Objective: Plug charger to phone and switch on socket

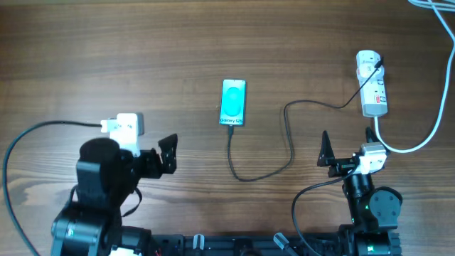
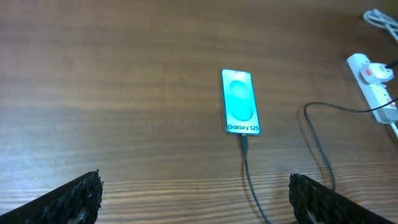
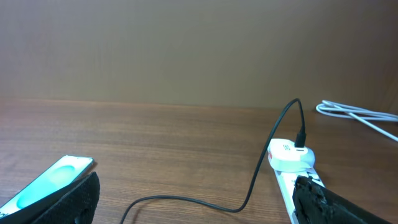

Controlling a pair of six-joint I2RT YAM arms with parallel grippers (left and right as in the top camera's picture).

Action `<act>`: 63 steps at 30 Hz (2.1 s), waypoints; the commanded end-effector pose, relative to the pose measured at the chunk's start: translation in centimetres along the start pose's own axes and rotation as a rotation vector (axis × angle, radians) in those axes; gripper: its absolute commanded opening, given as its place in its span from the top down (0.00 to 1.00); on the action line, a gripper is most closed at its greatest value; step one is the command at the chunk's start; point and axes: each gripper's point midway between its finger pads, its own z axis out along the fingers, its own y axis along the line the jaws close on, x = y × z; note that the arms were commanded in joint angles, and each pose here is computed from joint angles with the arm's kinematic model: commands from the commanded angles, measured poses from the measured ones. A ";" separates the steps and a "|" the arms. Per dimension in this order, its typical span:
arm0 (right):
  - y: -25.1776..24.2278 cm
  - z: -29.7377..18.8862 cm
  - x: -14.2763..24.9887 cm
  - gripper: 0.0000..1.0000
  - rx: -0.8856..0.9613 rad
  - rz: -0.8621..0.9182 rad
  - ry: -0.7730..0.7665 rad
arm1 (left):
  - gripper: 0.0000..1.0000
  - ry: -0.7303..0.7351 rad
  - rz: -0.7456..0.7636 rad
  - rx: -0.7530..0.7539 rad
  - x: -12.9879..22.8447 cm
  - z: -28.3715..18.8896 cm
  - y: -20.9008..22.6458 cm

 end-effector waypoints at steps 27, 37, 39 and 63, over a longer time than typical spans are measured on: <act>-0.2 0.0 -0.2 0.00 0.014 -0.013 -0.009 | 0.00 -0.574 0.139 0.122 -0.4 -1.4 0.6; -0.2 0.0 -0.2 0.00 0.014 -0.012 -0.009 | 0.00 -0.710 0.025 0.082 -0.1 0.4 3.0; -0.2 0.0 -0.2 0.00 0.014 -0.013 -0.009 | 0.00 -0.720 0.011 0.051 -0.1 0.6 3.6; -0.2 0.0 -0.2 0.00 0.014 -0.012 -0.009 | 0.00 -0.623 0.086 -0.300 3.1 3.0 9.6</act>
